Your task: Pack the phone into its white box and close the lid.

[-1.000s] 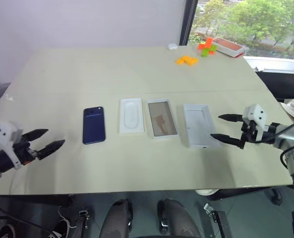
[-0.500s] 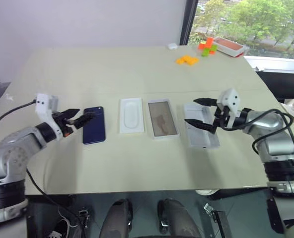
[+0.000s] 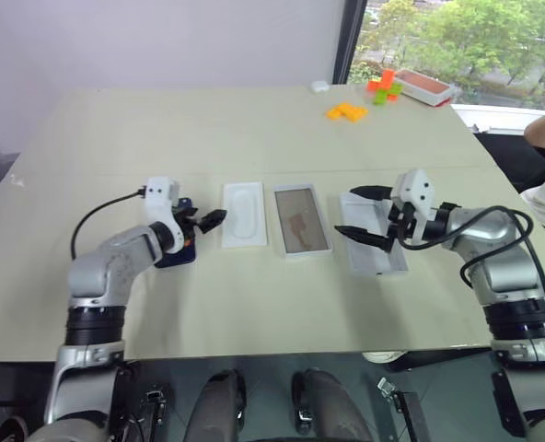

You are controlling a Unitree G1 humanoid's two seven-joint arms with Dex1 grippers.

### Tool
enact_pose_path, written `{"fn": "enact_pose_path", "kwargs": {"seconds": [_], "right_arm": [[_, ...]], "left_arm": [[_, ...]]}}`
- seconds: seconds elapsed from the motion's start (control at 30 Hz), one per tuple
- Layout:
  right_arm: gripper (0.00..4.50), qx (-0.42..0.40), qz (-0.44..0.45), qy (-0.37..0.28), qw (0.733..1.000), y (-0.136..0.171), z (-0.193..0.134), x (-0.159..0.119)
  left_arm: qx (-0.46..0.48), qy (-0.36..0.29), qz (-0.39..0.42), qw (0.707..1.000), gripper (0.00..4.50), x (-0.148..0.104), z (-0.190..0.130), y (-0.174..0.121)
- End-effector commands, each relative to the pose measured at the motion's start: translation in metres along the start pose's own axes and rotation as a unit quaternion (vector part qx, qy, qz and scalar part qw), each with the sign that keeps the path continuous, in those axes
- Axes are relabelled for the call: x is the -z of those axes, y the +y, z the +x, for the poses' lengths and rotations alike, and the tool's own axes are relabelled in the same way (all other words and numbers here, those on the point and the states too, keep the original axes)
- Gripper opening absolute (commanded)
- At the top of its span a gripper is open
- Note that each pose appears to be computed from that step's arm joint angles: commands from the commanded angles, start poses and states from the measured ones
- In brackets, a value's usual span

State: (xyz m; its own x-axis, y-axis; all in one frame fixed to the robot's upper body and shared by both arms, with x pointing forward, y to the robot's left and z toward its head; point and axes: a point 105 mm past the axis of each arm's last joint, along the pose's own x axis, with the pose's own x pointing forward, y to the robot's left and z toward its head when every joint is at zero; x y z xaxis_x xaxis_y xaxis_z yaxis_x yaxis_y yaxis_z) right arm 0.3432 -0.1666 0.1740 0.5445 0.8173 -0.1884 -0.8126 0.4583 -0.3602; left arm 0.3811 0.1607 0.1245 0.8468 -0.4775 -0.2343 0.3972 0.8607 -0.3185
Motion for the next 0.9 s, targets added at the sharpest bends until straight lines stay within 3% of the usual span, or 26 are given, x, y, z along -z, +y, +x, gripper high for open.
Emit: {"fn": "enact_pose_path", "kwargs": {"seconds": [0.03,0.13,0.43,0.73,0.83,0.9], "right_arm": [[4.44,0.001,-0.023,-0.020,1.000,0.000,0.001,-0.015],[4.44,0.002,-0.028,-0.018,0.999,0.000,0.001,-0.015],[4.44,0.006,-0.031,-0.023,0.999,-0.002,0.003,-0.018],[4.44,0.006,-0.035,-0.025,0.999,-0.002,0.005,-0.020],[4.50,0.006,-0.037,-0.023,0.999,-0.002,0.004,-0.020],[4.50,0.006,-0.038,-0.023,0.999,-0.002,0.004,-0.020]], "left_arm": [[0.004,-0.016,0.014,1.000,4.50,-0.013,0.005,-0.005],[-0.025,0.003,-0.034,0.999,4.50,-0.004,0.019,-0.002],[-0.004,0.030,-0.029,0.999,4.50,0.010,0.032,-0.027],[-0.003,0.076,-0.048,0.996,4.50,0.029,0.034,-0.032],[-0.010,0.080,-0.056,0.995,3.75,0.032,0.033,-0.030],[-0.019,0.082,-0.063,0.995,2.75,0.032,0.032,-0.027]]}}
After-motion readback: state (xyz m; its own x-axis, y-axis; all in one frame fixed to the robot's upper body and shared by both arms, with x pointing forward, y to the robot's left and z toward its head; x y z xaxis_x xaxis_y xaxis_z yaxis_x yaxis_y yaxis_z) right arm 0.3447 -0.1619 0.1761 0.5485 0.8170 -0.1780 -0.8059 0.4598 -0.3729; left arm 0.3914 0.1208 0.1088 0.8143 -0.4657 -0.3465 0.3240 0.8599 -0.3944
